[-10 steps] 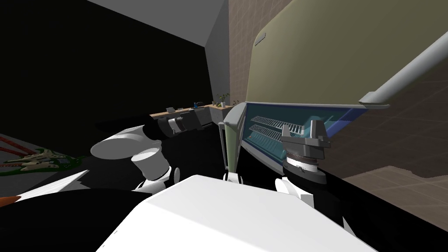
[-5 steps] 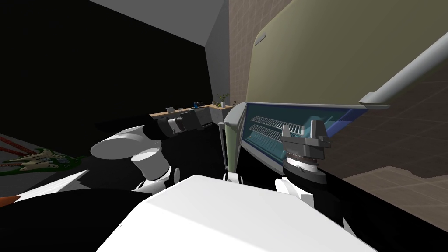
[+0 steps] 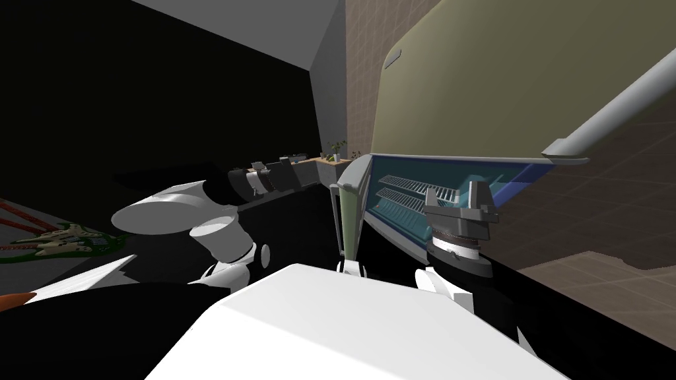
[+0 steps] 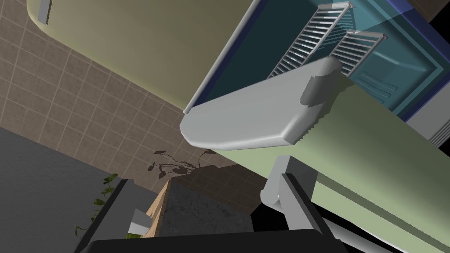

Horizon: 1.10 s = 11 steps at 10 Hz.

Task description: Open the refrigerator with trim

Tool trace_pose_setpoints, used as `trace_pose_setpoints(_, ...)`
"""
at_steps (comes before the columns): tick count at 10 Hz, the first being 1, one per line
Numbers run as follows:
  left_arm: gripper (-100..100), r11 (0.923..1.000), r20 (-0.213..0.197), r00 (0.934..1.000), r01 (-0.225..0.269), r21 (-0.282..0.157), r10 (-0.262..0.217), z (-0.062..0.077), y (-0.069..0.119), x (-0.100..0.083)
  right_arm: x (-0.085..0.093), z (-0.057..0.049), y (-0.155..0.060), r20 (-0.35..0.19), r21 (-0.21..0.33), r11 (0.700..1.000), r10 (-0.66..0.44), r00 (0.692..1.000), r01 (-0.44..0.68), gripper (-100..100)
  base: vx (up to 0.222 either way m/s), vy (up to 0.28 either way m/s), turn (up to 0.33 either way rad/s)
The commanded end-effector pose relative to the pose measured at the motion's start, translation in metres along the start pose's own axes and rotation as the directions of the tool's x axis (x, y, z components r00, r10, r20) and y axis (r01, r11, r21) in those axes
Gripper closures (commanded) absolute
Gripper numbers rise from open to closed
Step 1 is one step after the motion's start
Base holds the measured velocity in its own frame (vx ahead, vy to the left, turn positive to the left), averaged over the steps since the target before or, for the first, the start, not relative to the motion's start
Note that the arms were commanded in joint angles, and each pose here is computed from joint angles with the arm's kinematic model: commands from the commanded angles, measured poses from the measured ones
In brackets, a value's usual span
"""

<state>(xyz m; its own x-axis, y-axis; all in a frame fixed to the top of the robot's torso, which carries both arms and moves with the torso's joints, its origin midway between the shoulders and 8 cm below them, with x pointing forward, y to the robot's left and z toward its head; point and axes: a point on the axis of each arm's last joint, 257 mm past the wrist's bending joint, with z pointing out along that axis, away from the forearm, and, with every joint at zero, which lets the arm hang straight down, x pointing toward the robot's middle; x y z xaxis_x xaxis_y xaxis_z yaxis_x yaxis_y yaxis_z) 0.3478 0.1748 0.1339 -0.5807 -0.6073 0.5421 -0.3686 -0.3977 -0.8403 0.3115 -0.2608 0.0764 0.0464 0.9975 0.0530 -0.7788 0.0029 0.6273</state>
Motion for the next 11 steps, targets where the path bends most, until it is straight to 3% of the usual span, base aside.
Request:
trace_pose_setpoints(1, -100, 1.0, -0.001, 1.0, 0.003, -0.001, -0.003, -0.003, -0.012, 0.009, 0.0, 0.0, 0.0, 0.0, 0.0, 1.0, 0.0, 1.0, 0.0, 0, -0.001, -0.005, 0.013)
trace_pose_setpoints(5, -100, 1.0, -0.002, 1.0, 0.001, 0.001, -0.001, -0.007, -0.023, 0.017, 0.0, 0.0, 0.0, 0.0, 0.0, 1.0, 0.0, 1.0, 0.0, 0, 0.0, -0.002, 0.003)
trace_pose_setpoints(6, 0, 1.0, -0.001, 1.0, 0.003, 0.001, -0.003, -0.007, -0.024, 0.017, 0.0, 0.0, 0.0, 0.0, 0.0, 1.0, 0.0, 1.0, 0.0, 0, 0.0, 0.0, 0.0)
trace_pose_setpoints(11, 0, 1.0, -0.002, 1.0, 0.003, 0.001, -0.003, -0.007, -0.024, 0.017, 0.0, 0.0, 0.0, 0.0, 0.0, 1.0, 0.0, 1.0, 0.0, 0, 0.0, 0.0, 0.0)
